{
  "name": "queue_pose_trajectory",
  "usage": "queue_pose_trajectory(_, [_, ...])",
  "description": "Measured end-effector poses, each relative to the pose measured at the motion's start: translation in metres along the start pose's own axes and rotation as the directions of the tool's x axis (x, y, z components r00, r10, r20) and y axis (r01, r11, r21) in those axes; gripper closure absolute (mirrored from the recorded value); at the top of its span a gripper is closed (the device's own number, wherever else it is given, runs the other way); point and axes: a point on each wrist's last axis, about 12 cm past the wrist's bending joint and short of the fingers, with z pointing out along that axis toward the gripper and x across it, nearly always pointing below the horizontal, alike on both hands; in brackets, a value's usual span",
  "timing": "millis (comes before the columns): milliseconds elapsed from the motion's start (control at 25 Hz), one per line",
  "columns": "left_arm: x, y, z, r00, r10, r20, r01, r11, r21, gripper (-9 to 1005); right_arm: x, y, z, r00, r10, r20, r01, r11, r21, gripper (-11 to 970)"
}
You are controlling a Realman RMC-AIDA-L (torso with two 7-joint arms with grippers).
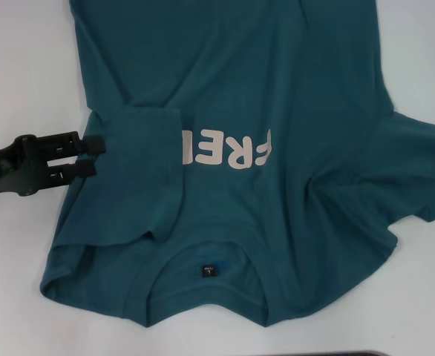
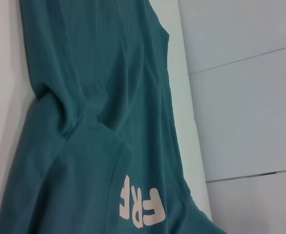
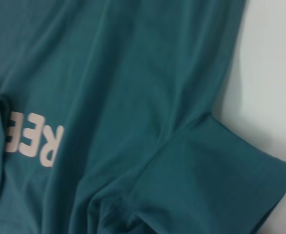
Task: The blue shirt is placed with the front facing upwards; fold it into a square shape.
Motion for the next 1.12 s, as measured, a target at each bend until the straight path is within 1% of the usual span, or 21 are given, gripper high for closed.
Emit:
queue_pose_trajectory(240, [0.000,0.000,0.000,1.000,0.000,0.001,0.000,1.000,-0.001,309,-0.001,-0.007,-0.008,1.000,0.024,0.002,-0.024,0.996,0.085,944])
queue_pose_trajectory(440, [0.000,0.001,0.000,1.000,-0.002,0.003,0.002,1.000,-0.002,309,-0.006,-0.008,-0.016,0.998,0.036,0.049,-0.041,0.992,0.115,944])
queue_pose_trajectory(680, [0.000,0.001,0.000,1.000,-0.003,0.003,0.003,1.000,-0.003,308,-0.008,-0.008,-0.013,0.998,0.042,0.044,-0.048,0.988,0.146,945])
queue_pose_trajectory(880, [0.000,0.001,0.000,1.000,-0.003,0.005,0.003,1.000,-0.004,308,-0.008,-0.001,-0.009,1.000,0.027,0.016,-0.028,0.993,0.114,945])
queue_pose_trajectory(1040, [0.000,0.001,0.000,1.000,-0.001,0.006,0.001,1.000,-0.005,308,-0.010,0.018,-0.007,1.000,-0.024,-0.006,0.024,1.000,-0.011,944])
queue_pose_trajectory(1120, [0.000,0.001,0.000,1.000,0.000,0.006,0.001,1.000,-0.006,308,-0.013,0.028,-0.005,0.998,-0.055,-0.023,0.054,0.997,-0.051,944])
